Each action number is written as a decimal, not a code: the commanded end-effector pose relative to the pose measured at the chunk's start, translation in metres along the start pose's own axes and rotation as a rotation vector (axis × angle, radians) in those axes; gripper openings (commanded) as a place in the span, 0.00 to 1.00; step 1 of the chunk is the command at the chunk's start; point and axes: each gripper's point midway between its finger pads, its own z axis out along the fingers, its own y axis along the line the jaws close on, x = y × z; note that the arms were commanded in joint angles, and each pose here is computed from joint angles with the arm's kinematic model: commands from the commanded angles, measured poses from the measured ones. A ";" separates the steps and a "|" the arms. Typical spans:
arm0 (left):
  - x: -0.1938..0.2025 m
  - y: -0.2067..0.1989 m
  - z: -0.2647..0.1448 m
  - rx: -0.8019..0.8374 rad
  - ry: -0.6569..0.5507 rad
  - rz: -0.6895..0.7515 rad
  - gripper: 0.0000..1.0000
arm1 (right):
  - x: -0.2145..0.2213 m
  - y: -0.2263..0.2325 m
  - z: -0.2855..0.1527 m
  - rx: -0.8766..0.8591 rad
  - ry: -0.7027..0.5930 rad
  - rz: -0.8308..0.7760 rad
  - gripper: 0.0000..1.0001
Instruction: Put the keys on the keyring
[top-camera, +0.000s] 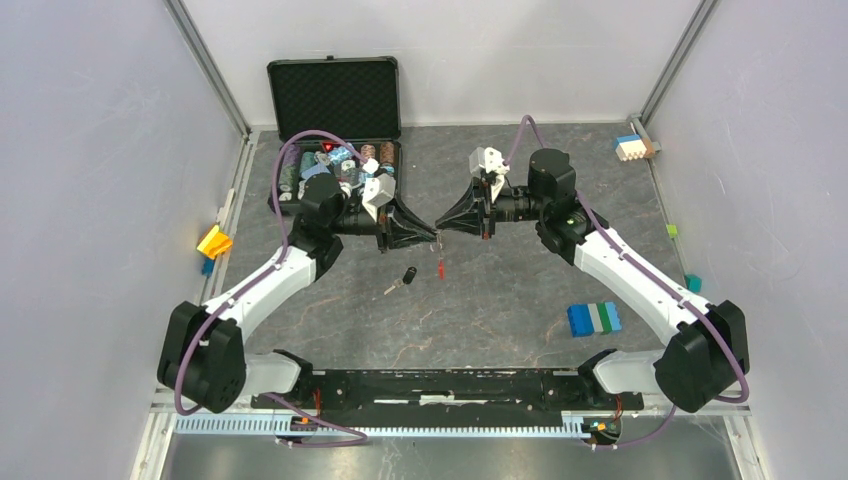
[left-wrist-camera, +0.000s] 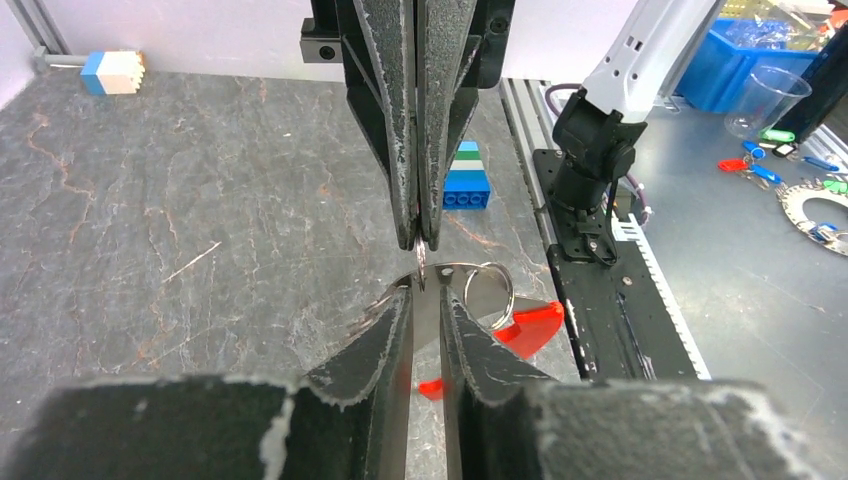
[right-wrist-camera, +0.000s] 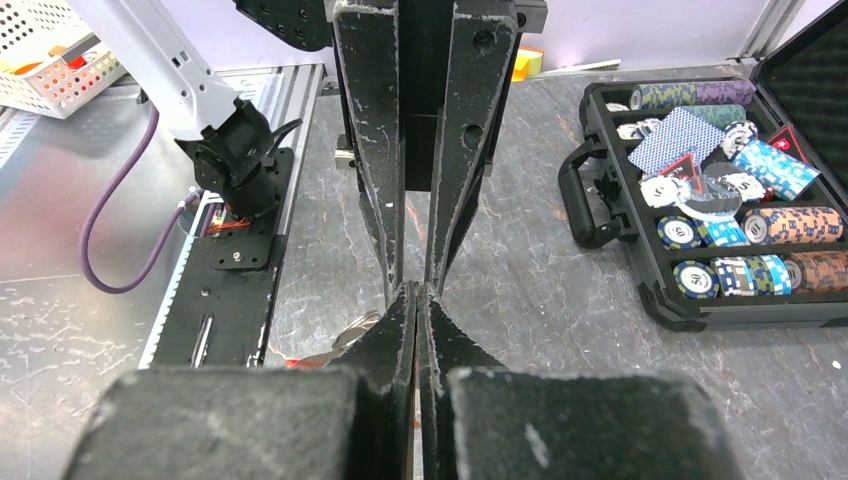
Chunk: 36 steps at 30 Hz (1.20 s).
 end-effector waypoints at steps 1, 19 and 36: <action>-0.017 -0.002 0.005 0.032 -0.034 0.076 0.22 | -0.027 0.002 0.001 -0.014 -0.054 -0.067 0.00; -0.023 -0.005 0.008 0.030 -0.059 0.052 0.03 | -0.012 0.000 0.001 -0.004 -0.040 -0.049 0.00; -0.011 -0.005 -0.006 -0.014 0.124 0.130 0.02 | 0.023 -0.011 -0.011 0.080 0.102 -0.131 0.04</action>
